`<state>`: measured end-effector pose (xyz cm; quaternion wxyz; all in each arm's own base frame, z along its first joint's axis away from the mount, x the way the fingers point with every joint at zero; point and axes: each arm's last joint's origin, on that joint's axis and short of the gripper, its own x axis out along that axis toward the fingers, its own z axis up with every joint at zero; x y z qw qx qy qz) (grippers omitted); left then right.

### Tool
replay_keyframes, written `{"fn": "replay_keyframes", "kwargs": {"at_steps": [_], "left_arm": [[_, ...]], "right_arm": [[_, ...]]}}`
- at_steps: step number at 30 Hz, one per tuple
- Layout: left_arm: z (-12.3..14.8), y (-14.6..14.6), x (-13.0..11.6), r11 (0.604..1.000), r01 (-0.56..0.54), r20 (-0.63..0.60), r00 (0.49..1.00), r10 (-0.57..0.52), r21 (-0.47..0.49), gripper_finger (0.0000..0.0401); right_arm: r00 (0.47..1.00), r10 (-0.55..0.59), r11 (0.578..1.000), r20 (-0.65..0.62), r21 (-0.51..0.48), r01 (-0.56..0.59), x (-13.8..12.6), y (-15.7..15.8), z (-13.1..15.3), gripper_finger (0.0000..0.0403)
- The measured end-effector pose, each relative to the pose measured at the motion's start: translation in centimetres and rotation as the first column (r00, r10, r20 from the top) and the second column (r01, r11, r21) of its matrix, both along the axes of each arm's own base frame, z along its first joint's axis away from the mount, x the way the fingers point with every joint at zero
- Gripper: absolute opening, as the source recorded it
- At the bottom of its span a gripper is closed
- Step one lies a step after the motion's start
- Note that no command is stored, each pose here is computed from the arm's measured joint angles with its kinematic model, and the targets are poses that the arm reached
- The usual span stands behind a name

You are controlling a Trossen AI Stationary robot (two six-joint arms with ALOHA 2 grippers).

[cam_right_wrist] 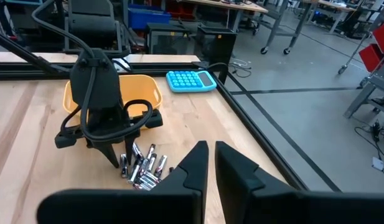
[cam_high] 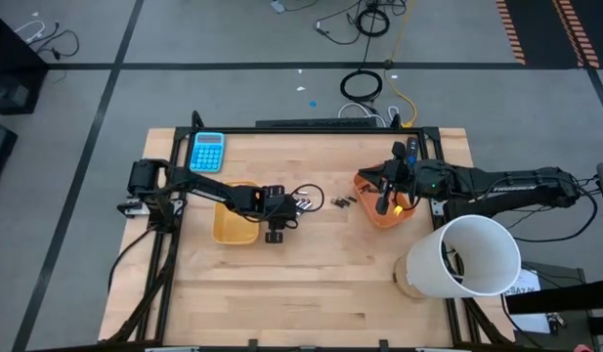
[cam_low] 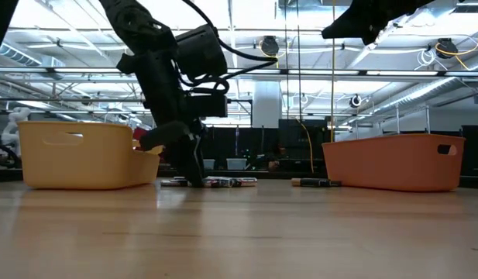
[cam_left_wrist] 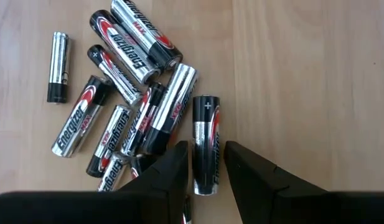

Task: Sort batteries
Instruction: Put the silver battery into the yellow bin

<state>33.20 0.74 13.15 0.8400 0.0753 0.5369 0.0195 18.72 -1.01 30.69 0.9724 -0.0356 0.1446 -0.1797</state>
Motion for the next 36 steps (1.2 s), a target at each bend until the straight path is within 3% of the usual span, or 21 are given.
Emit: {"fn": "replay_keyframes", "kwargs": {"at_steps": [11, 18, 25, 30, 36], "left_arm": [[0.1, -0.1, 0.4, 1.000, 0.007, 0.042, 0.999, -0.006, -0.022, 0.0119], [-0.7, -0.1, 0.6, 1.000, 0.009, 0.027, 1.000, -0.008, -0.029, 0.0044], [-1.2, -0.4, 0.7, 1.000, 0.018, 0.019, 1.000, -0.018, -0.019, 0.0044], [0.7, -0.8, 0.4, 1.000, 0.024, 0.010, 1.000, -0.024, -0.020, 0.0044], [5.7, -1.1, 0.7, 1.000, 0.021, -0.011, 1.000, -0.021, -0.008, 0.0044]], "right_arm": [[1.000, 0.000, 1.000, 0.001, 0.002, 0.000, 0.0, 0.0, 0.0, 0.0020], [1.000, 0.000, 1.000, -0.001, 0.002, 0.000, 0.0, 0.0, 0.0, 0.0020], [1.000, -0.001, 1.000, -0.020, 0.006, 0.001, -0.1, 0.0, -0.2, 0.0020], [1.000, -0.001, 1.000, -0.020, 0.006, 0.001, -0.1, 0.0, -0.2, 0.0020], [1.000, -0.004, 1.000, -0.027, 0.012, 0.004, -0.1, 0.0, -0.3, 0.0020]]}}
